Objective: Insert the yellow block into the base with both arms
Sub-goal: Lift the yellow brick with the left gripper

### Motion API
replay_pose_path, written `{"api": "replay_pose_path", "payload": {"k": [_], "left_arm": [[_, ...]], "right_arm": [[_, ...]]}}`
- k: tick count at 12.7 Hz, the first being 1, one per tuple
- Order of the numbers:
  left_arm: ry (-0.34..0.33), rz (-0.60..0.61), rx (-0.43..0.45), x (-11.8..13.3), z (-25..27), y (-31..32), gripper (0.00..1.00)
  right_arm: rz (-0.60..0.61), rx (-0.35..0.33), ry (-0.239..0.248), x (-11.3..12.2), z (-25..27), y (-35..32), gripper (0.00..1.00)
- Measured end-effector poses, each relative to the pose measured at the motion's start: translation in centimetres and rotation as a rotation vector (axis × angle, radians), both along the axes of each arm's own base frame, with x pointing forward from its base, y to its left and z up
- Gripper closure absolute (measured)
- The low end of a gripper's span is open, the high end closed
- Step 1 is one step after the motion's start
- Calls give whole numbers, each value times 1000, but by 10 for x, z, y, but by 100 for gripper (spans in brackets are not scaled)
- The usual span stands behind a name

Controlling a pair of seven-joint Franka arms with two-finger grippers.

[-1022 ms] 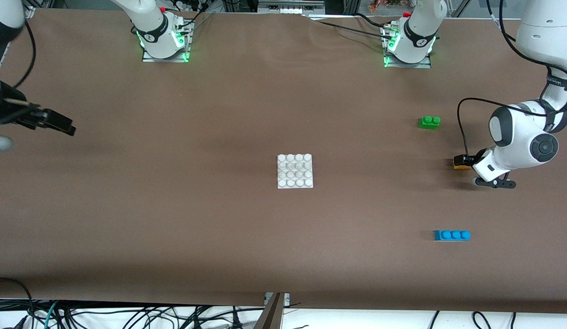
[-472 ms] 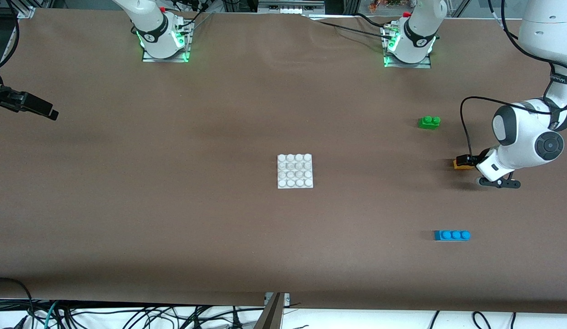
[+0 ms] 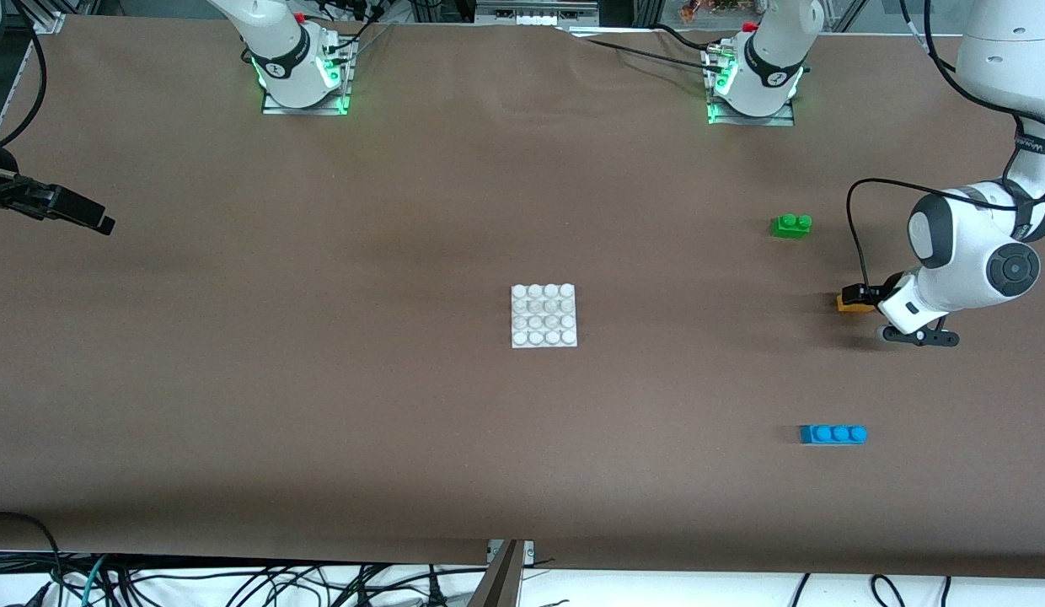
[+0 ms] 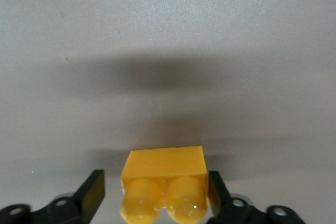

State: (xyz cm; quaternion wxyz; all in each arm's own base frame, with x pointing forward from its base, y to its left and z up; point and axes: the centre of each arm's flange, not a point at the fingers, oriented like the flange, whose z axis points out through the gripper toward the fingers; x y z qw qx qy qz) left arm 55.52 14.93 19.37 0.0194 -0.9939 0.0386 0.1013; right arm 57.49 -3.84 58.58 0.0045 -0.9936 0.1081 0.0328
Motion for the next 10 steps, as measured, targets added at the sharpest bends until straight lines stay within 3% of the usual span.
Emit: {"api": "replay_pose_path", "payload": {"k": [3,4,10], "left_arm": [[2,0,0,0,2,0,21],[1,0,0,0,2,0,30],[-16,-3,1,3,19,-2,32]], "right_arm": [[3,0,-8,1,-3,1,0],[3,0,-6,1,-4,2,0],[9,1,-4,1,-5,5,0]]}}
